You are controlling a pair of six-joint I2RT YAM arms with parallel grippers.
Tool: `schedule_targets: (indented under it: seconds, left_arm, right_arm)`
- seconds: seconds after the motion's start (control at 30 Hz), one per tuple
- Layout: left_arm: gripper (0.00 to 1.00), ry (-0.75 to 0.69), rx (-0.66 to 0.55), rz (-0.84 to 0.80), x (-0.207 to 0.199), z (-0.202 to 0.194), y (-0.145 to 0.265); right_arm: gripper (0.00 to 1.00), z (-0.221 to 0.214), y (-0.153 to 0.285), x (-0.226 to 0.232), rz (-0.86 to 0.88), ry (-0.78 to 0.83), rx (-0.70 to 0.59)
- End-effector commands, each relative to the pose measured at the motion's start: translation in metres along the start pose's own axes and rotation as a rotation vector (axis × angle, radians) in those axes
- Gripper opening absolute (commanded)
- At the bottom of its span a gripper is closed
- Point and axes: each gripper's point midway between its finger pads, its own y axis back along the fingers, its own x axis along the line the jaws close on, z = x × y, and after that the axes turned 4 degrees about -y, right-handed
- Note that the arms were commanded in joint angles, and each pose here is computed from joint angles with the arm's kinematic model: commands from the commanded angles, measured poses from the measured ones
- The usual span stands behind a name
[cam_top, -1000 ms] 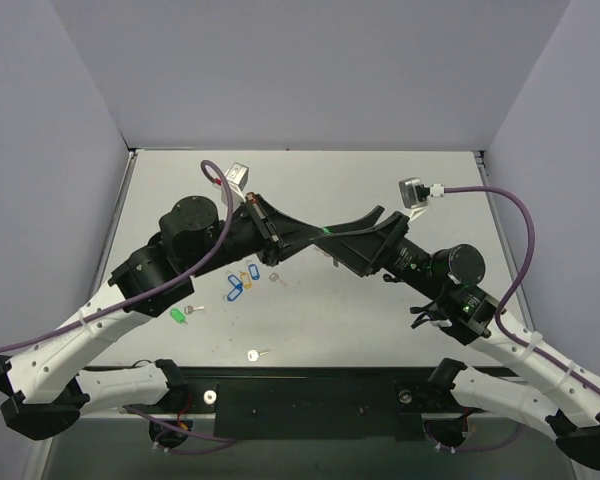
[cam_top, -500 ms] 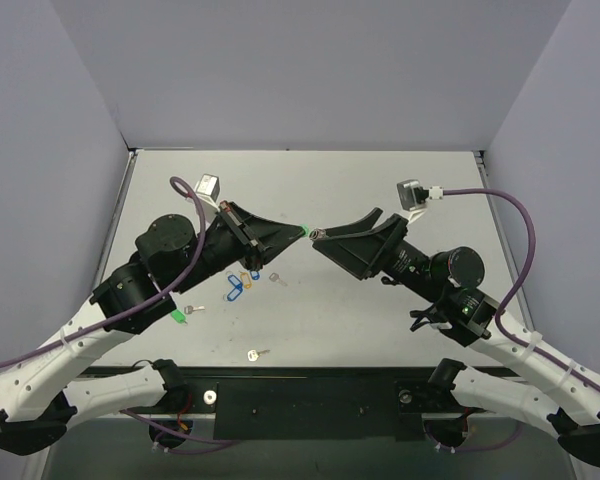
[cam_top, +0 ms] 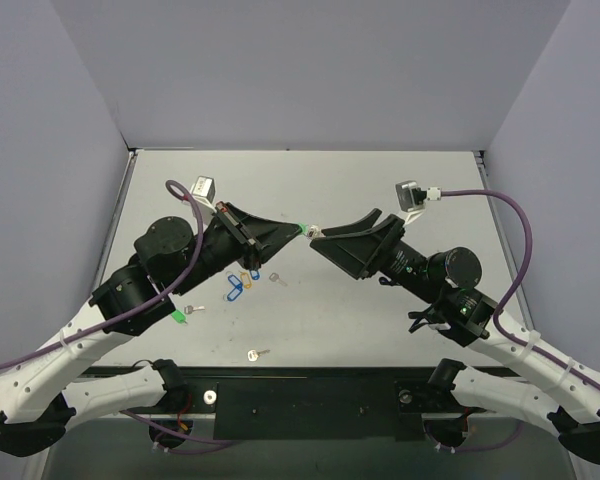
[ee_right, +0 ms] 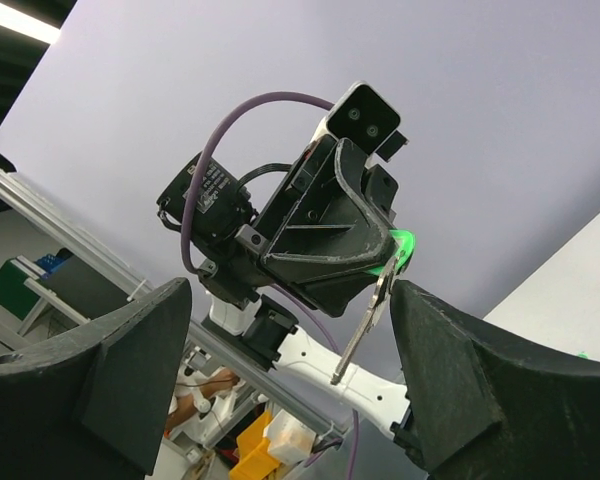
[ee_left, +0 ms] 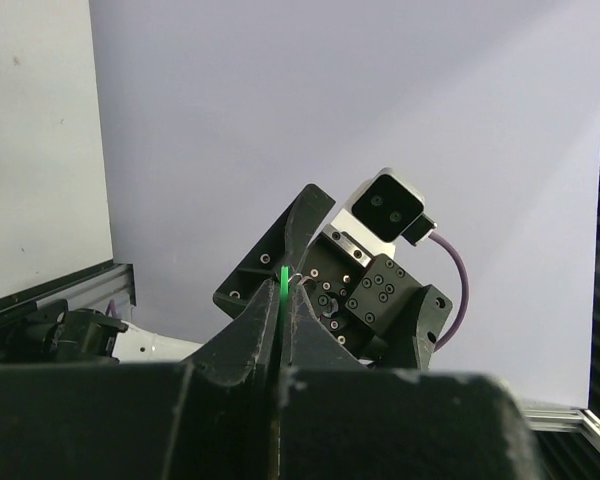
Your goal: Remove the keys from the keyring
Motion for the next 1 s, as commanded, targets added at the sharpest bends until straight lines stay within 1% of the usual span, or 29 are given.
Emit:
schedule_targets:
  seconds: [0.0, 0.17, 0.27, 0.43, 0.5, 0.57, 0.67, 0.8, 0.97]
  left_arm:
    - [0.0, 0.01, -0.028, -0.069, -0.019, 0.006, 0.007]
    - [0.0, 0.006, -0.037, -0.074, -0.021, 0.008, 0.009]
    - [0.0, 0.007, -0.036, -0.077, -0.022, 0.008, 0.009]
    - [0.0, 0.006, -0.037, -0.074, -0.021, 0.008, 0.009]
    - [0.0, 0.007, -0.038, -0.074, -0.021, 0.008, 0.009]
    - [0.0, 0.006, -0.039, -0.071, -0.02, 0.008, 0.009]
    - [0.0, 0.006, -0.042, -0.071, -0.02, 0.009, 0.01]
    - [0.0, 0.006, -0.045, -0.066, -0.018, 0.009, 0.01]
    - [0.0, 0.007, -0.048, -0.062, -0.016, 0.01, 0.009]
  right_arm:
    - [0.74, 0.01, -0.002, 0.013, 0.042, 0.026, -0.047]
    - [0.7, 0.009, -0.003, 0.004, 0.005, 0.023, -0.046]
    - [0.69, 0.007, -0.005, -0.003, -0.023, 0.018, -0.04]
    - [0.63, 0.006, -0.007, -0.006, -0.033, 0.004, -0.037]
    - [0.6, 0.006, -0.008, -0.006, -0.035, 0.003, -0.036]
    - [0.53, 0.006, -0.008, -0.006, -0.039, 0.003, -0.037]
    - [0.48, 0.006, -0.008, -0.008, -0.045, 0.0, -0.036]
    - [0.39, 0.006, -0.009, -0.009, -0.051, -0.001, -0.036]
    - [0.32, 0.004, -0.008, -0.012, -0.062, -0.002, -0.03]
